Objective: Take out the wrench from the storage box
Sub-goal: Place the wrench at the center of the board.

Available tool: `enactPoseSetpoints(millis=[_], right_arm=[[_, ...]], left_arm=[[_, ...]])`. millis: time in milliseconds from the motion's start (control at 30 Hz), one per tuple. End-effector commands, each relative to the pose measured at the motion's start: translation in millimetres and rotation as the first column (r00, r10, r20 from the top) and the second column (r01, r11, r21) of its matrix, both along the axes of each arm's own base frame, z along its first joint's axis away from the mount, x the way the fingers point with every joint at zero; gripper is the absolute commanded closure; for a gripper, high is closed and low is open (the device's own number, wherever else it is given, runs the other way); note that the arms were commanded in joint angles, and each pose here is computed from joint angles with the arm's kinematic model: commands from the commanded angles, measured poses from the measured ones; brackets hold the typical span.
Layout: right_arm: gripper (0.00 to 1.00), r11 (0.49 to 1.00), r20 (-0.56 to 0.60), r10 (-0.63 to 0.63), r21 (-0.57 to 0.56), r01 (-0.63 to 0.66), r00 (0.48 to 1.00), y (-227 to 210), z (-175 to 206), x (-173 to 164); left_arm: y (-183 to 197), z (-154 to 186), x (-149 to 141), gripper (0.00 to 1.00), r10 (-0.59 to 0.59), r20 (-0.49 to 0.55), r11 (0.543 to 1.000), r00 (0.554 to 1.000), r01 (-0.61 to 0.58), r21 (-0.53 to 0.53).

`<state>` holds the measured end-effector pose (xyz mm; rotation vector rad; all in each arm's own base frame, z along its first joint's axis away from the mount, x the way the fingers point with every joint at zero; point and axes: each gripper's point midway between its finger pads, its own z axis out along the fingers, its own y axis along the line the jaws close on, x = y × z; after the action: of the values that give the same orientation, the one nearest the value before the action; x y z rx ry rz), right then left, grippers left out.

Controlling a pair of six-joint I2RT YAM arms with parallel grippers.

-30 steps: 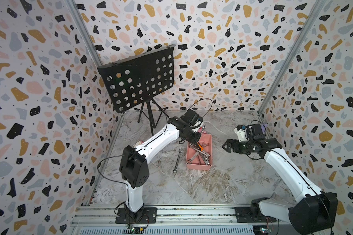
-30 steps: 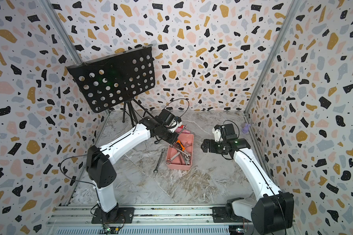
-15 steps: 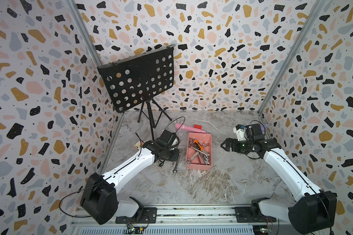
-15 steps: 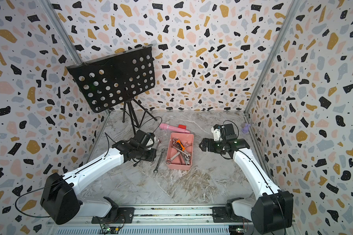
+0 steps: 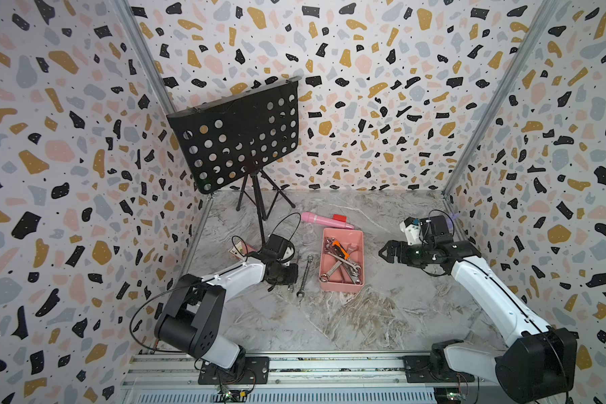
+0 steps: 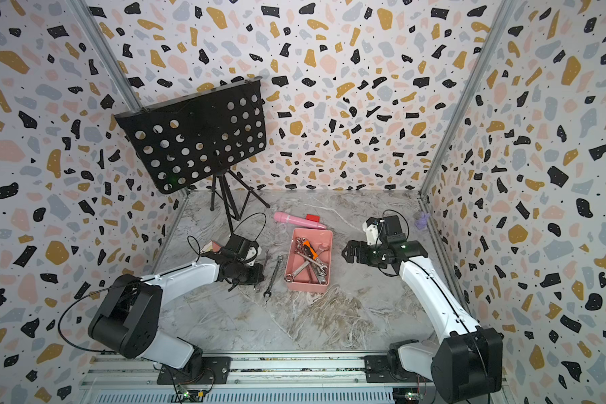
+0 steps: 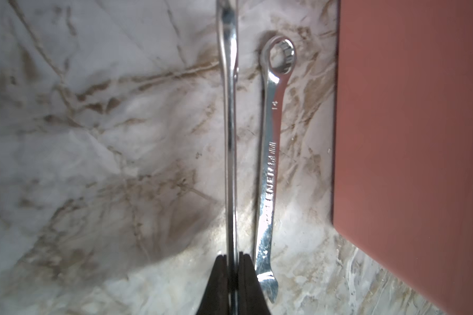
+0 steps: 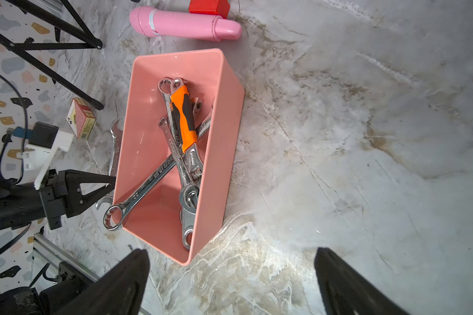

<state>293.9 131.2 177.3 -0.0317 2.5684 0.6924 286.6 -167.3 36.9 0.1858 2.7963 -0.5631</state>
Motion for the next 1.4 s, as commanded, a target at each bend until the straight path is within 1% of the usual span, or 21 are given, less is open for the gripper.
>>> enactPoseSetpoints(millis=[0,233,300,400,533,633,767,1000,1133,1233,1367], right_arm=[[0.00,1.000,0.023,-0.011,0.006,0.011,1.000,-2,7,-1],[0.00,1.000,0.020,-0.016,0.005,0.016,1.000,-2,6,0],[0.00,1.000,0.019,-0.017,0.002,0.017,1.000,-3,6,-1],[0.00,1.000,0.019,-0.017,-0.004,0.017,1.000,-4,5,-2],[0.00,1.000,0.016,-0.020,-0.002,0.020,1.000,-4,4,-1],[0.00,1.000,0.016,-0.020,-0.001,0.020,1.000,-4,4,-1],[0.00,1.000,0.013,-0.022,-0.001,0.022,1.000,-4,3,-2],[0.00,1.000,0.012,-0.022,-0.002,0.022,1.000,-4,4,-2],[0.00,1.000,0.020,-0.021,-0.008,0.021,1.000,-5,6,-2],[0.00,1.000,0.028,-0.022,-0.022,0.022,0.999,-7,10,-2],[0.00,0.999,0.036,-0.023,-0.038,0.024,0.999,-10,15,-3]], left_arm=[[-4,3,12,1.00,-0.026,0.056,0.999,0.998,0.028,-0.032],[2,-22,5,1.00,-0.008,-0.023,1.000,1.000,0.008,-0.017],[4,-25,3,1.00,0.002,-0.031,1.000,1.000,-0.002,-0.005],[6,-24,2,0.97,0.011,-0.031,1.000,0.999,-0.011,0.001],[12,-27,-1,0.86,0.017,-0.049,1.000,0.999,-0.016,0.025],[16,-28,-3,0.82,0.024,-0.059,0.999,0.998,-0.021,0.047],[21,-26,0,0.75,0.033,-0.045,0.997,0.998,-0.029,0.076],[24,-21,4,0.70,0.014,-0.036,0.994,0.999,-0.010,0.113],[22,5,10,0.63,-0.008,0.011,0.994,1.000,0.006,0.107],[11,47,15,0.58,-0.039,0.093,0.996,0.995,0.032,0.080],[-14,104,16,0.53,-0.132,0.206,0.990,0.970,0.119,0.073]])
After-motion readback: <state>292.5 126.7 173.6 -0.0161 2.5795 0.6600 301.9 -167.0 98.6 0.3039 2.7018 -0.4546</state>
